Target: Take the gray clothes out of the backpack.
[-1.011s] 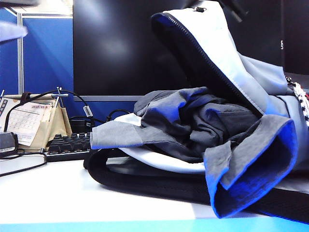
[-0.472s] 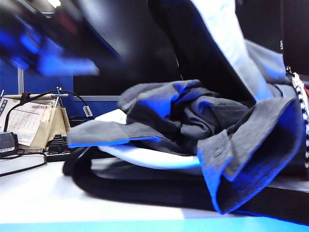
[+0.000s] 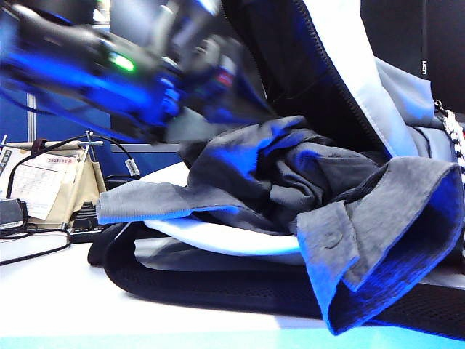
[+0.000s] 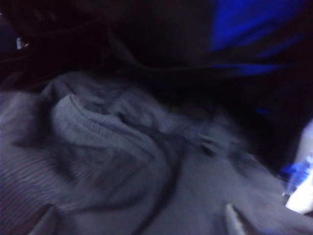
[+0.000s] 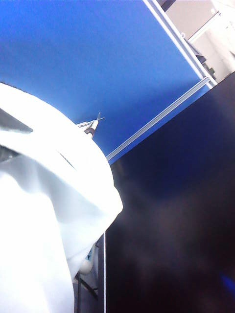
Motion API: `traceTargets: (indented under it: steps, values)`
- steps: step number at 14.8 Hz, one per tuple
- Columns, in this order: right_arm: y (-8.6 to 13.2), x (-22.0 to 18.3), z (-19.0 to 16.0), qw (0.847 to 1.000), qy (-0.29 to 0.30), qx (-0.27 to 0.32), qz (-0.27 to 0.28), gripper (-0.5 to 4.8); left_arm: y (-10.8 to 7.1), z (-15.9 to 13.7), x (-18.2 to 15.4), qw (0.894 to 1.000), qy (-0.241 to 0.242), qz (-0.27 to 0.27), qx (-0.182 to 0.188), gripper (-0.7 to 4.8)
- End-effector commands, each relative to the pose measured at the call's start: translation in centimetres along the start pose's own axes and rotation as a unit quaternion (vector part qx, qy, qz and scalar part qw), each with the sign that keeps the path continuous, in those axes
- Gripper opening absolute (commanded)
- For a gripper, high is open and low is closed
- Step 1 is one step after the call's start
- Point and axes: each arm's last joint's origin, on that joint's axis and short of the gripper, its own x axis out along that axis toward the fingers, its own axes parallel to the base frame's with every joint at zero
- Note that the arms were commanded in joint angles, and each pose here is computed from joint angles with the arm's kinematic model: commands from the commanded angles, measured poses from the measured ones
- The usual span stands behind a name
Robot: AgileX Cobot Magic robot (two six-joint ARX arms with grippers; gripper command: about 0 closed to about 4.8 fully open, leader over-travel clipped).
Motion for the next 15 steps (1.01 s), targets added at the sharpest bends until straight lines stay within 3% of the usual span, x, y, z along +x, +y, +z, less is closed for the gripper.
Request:
traceTargets:
  steps: [1, 4, 5, 6, 9, 10, 13, 15]
  values:
    - [1.3, -0.6, 1.5, 0.998, -0.05, -0.018, 0.039, -0.08, 0.8, -0.9, 3.3, 0.999, 0.025, 0.023, -0.011, 4.79]
    - [1.1, -0.6, 1.3, 0.998, -0.039, -0.028, 0.03, -0.08, 1.8, -2.2, 6.5, 0.996, 0.06, 0.054, -0.034, 4.79]
    - [1.1, -0.6, 1.3, 0.998, -0.039, -0.028, 0.029, -0.08, 1.8, -2.3, 7.3, 0.996, 0.065, 0.036, -0.039, 2.87]
    - [1.1, -0.6, 1.3, 0.998, -0.038, -0.029, 0.029, -0.08, 1.6, -2.1, 8.0, 0.996, 0.073, 0.011, -0.043, -0.1]
    - [0.7, -0.5, 1.2, 0.998, -0.042, -0.037, -0.008, -0.08, 0.5, -1.6, 8.4, 0.996, 0.081, 0.031, -0.036, -0.05]
    - [0.6, -0.6, 1.2, 0.997, -0.048, -0.053, -0.031, -0.08, 0.5, -1.4, 7.9, 0.992, 0.106, 0.051, -0.037, -0.05]
    - [0.0, -0.6, 1.0, 0.988, -0.058, -0.103, -0.101, -0.08, 1.9, 0.8, 4.2, 0.969, 0.195, 0.149, 0.021, -0.05]
    - [-0.7, -0.7, 0.6, 0.972, -0.049, -0.145, -0.177, -0.08, 4.0, 3.9, 0.7, 0.957, 0.182, 0.224, 0.023, -0.05]
